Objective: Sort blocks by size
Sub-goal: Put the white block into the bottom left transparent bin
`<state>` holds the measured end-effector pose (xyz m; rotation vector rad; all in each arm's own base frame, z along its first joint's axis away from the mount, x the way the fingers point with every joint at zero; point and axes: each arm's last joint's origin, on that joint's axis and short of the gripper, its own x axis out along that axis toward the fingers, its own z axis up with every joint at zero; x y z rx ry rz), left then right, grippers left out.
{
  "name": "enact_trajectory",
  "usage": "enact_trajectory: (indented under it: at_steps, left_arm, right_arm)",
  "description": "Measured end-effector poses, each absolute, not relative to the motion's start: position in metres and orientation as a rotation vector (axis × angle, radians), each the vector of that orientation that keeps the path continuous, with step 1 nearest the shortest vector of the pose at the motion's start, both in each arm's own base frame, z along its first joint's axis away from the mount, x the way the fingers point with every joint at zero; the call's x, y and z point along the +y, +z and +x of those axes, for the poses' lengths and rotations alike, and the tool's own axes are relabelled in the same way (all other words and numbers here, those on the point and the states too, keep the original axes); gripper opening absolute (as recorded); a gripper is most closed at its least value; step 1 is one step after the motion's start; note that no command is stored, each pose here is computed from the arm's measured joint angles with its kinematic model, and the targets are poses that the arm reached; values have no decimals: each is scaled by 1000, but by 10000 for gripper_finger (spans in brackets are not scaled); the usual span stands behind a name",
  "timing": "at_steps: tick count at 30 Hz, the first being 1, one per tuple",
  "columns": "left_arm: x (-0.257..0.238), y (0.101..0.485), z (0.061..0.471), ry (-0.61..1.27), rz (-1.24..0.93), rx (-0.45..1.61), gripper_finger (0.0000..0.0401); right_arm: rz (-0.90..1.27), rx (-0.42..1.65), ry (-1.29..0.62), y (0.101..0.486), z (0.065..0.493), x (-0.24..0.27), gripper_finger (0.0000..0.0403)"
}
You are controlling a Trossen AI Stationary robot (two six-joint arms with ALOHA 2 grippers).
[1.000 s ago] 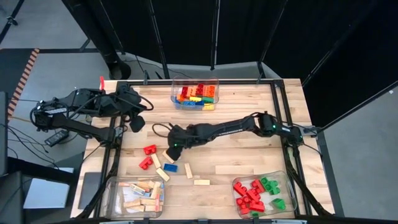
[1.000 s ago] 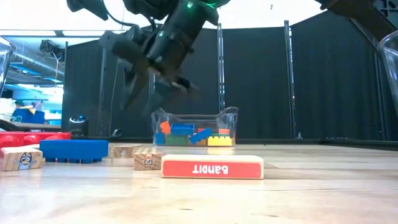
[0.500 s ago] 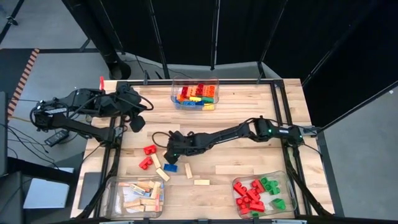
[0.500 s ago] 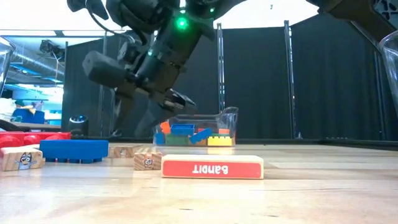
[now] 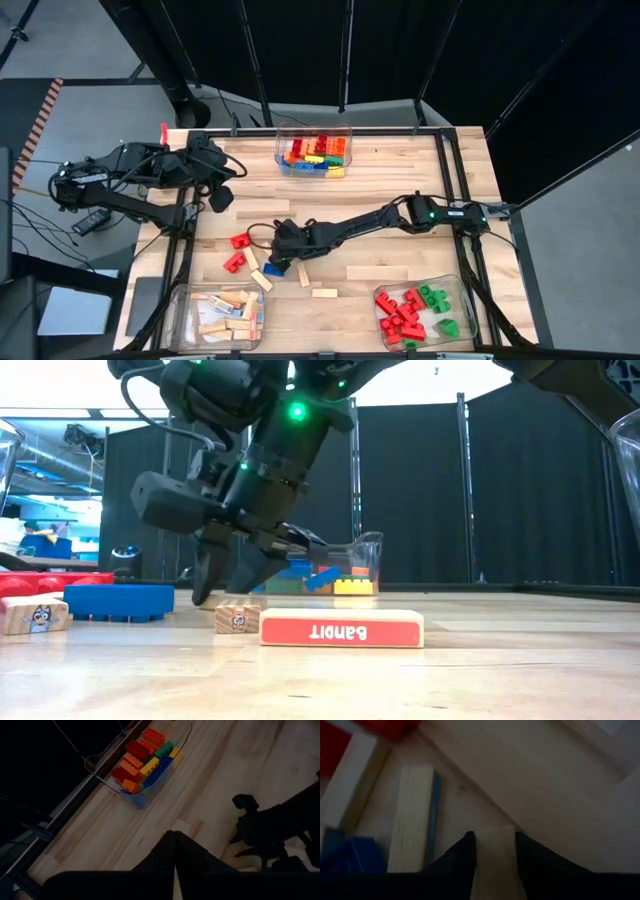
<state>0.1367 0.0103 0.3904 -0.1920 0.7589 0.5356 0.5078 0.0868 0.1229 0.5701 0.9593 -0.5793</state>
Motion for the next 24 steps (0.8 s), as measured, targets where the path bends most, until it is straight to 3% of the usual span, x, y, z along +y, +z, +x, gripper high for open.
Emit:
enact_trajectory:
  at_steps: [2,12,17,20,24]
  left_arm:
    - [10,390,137,535,-191,759,13]
    - [10,390,137,535,-191,759,13]
    - [10,390,137,535,-190,760,13]
    - [10,390,137,531,-182,762,13]
    - [10,390,137,525,-165,766,13]
  right_arm:
    - [529,982,-557,123,507,87,118]
    - [388,1019,-475,137,503,82,118]
    - [340,876,-434,191,502,73,118]
    - [283,665,-216,233,513,76,118]
    - [242,408,146,252,529,99,118]
